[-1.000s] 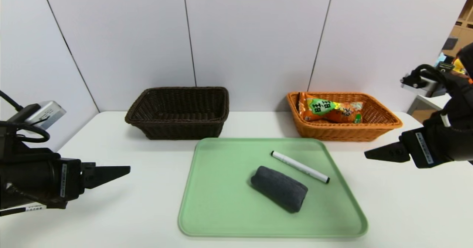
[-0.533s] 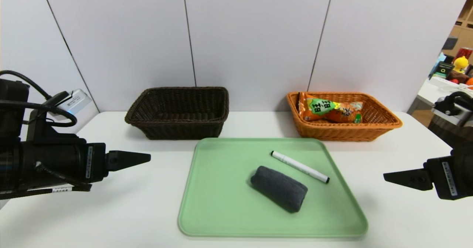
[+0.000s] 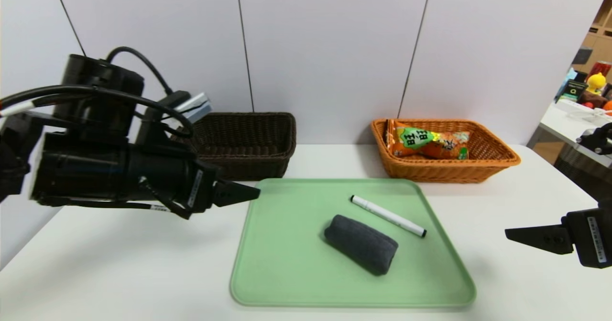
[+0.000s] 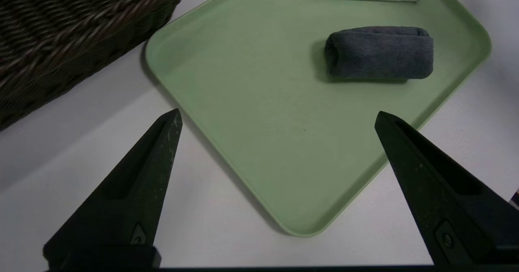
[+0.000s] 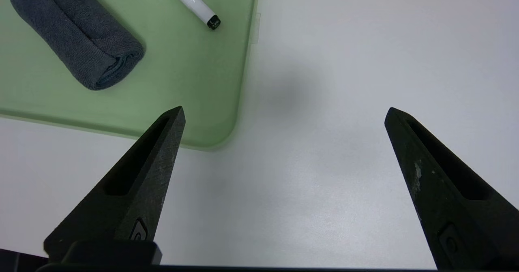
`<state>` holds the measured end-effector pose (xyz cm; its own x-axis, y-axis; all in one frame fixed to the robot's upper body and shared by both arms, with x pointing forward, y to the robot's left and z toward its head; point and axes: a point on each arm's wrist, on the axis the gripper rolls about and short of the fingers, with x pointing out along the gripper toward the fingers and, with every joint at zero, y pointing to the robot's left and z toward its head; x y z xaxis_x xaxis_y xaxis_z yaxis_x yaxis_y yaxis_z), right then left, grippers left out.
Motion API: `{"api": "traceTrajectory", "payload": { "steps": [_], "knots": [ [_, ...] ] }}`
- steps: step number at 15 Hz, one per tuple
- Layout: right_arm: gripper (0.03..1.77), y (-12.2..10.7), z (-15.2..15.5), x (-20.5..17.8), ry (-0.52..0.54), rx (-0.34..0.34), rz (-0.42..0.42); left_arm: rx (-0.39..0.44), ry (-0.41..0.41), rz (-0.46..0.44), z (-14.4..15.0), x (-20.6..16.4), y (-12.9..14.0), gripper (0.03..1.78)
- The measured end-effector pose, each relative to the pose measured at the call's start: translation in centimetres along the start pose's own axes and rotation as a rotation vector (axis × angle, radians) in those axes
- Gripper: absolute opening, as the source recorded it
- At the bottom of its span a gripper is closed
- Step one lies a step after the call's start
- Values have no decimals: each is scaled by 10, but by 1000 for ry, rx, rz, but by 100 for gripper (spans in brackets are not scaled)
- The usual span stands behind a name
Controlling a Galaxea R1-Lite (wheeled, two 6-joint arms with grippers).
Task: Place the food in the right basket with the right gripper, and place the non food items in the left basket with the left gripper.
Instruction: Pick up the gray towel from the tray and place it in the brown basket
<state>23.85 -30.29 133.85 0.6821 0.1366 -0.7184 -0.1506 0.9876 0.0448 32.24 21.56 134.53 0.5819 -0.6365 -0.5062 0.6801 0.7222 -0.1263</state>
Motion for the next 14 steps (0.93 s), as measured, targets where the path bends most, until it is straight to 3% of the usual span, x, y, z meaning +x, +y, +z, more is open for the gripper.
{"api": "traceTrajectory", "payload": {
  "steps": [7,11,14],
  "knots": [
    [170,0,1,7,25,47,-2,347,57,-247,12,81,-19,169],
    [170,0,-3,10,46,63,-5,452,43,-432,10,114,-22,169],
    [170,0,-6,12,59,83,-7,464,17,-571,11,131,-28,169]
  ]
}}
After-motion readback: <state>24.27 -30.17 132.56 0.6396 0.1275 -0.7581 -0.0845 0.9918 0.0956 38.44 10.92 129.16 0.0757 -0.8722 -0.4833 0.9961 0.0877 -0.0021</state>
